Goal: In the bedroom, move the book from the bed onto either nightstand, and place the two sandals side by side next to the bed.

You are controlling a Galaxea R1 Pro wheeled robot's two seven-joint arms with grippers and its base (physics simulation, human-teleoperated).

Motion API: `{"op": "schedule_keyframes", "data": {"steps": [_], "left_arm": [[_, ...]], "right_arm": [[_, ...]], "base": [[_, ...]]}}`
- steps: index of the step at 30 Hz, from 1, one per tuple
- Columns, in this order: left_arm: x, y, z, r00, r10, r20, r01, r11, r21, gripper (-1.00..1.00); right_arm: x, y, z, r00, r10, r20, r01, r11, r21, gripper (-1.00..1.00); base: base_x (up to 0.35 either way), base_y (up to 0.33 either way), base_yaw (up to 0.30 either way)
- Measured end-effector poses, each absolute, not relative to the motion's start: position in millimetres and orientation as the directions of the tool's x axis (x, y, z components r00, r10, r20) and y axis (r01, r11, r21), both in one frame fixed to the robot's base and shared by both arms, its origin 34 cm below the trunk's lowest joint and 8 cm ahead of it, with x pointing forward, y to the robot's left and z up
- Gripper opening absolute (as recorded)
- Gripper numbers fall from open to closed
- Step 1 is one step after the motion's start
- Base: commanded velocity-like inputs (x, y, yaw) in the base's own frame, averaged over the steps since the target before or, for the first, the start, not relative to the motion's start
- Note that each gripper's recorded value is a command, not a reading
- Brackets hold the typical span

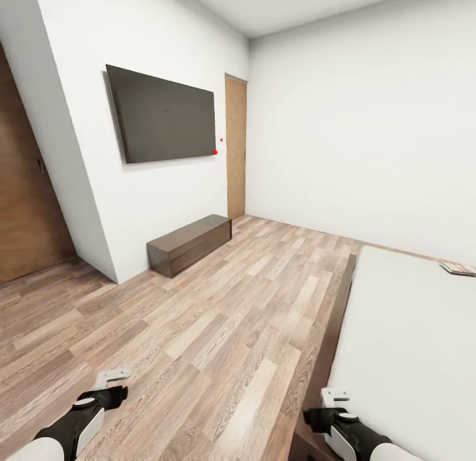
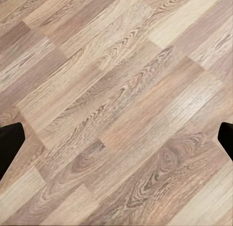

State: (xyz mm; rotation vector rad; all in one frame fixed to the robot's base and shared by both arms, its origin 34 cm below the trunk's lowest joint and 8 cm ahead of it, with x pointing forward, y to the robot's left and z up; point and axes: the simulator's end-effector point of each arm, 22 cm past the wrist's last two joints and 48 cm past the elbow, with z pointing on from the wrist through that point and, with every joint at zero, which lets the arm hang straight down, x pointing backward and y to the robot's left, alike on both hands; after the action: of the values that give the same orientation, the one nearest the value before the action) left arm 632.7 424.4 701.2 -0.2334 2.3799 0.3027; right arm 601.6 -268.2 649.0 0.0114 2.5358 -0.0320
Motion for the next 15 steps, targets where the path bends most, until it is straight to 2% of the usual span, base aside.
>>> {"op": "schedule_keyframes", "data": {"steps": [15], "left_arm": [[630.9,424.1,696.6,-0.734,-0.082,-0.674,-0.248,0.956,0.154,1.00]], "right_arm": [[599.3,-268.1,644.7,-0.827,0.002,-0.562,0.016,1.000,-0.020,1.00]], "base": [[0.000,0.000,0.263]]}}
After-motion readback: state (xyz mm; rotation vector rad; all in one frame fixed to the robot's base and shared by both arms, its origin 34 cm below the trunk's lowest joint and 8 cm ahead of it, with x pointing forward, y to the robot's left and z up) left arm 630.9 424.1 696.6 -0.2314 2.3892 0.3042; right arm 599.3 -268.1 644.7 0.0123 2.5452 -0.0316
